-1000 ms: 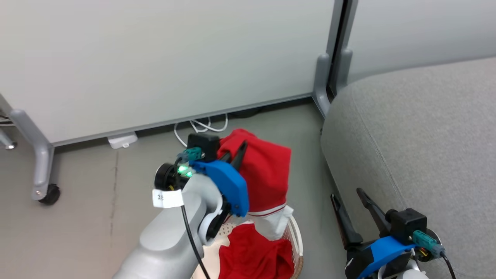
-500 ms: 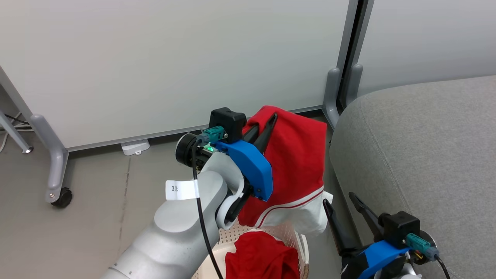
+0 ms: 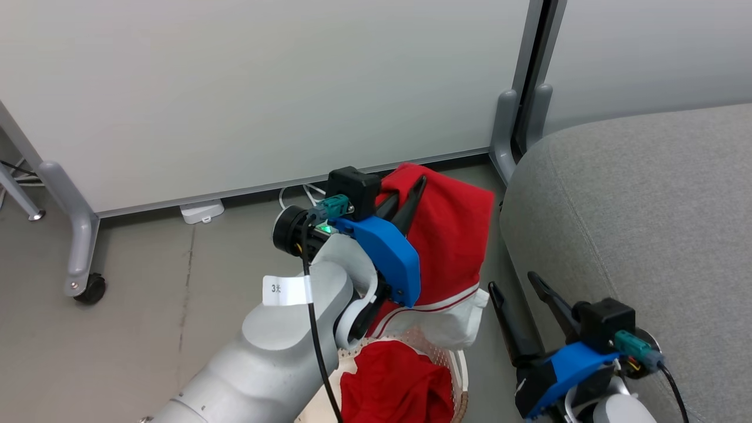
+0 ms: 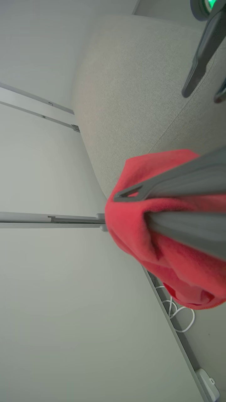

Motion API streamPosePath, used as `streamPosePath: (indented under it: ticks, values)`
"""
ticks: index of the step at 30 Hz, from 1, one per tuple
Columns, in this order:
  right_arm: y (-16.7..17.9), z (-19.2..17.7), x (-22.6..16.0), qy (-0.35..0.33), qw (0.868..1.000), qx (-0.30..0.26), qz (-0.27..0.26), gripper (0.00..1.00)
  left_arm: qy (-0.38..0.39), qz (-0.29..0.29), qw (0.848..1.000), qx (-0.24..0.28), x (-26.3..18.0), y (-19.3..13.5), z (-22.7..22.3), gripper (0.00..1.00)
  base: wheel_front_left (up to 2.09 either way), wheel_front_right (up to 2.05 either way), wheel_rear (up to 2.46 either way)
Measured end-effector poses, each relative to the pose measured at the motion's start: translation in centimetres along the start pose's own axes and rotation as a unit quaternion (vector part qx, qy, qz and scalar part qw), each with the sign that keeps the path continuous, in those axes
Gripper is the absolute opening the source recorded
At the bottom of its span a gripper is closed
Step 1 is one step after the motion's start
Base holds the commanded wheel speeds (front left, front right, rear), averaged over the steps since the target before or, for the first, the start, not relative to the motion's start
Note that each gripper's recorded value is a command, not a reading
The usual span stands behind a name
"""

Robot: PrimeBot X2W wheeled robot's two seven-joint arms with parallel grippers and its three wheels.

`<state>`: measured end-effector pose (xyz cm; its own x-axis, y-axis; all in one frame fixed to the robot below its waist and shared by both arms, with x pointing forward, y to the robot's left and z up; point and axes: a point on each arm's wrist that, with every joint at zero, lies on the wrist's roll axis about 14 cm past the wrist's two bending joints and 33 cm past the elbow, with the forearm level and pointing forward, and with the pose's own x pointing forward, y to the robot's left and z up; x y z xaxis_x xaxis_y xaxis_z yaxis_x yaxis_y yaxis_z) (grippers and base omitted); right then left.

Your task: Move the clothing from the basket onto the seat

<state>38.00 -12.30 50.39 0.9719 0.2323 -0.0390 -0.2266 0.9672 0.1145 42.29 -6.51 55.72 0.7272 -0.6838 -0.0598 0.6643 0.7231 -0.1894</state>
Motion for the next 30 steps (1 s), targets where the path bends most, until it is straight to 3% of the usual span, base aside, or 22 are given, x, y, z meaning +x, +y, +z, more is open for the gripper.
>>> streamPosePath:
  ticks: [12, 30]
  values:
    - [0.0, -0.4, 3.1, 0.029, 0.999, 0.013, 0.023, 1.0, 0.003, -0.015, 1.0, -0.002, 0.4, -0.5, -0.4, 0.0, 0.0, 0.0, 0.0]
    - [1.3, -0.3, 5.6, 0.047, 0.994, -0.015, 0.094, 1.0, 0.007, -0.04, 0.999, 0.001, 0.5, -1.6, -0.6, 0.0, 0.0, 0.0, 0.0]
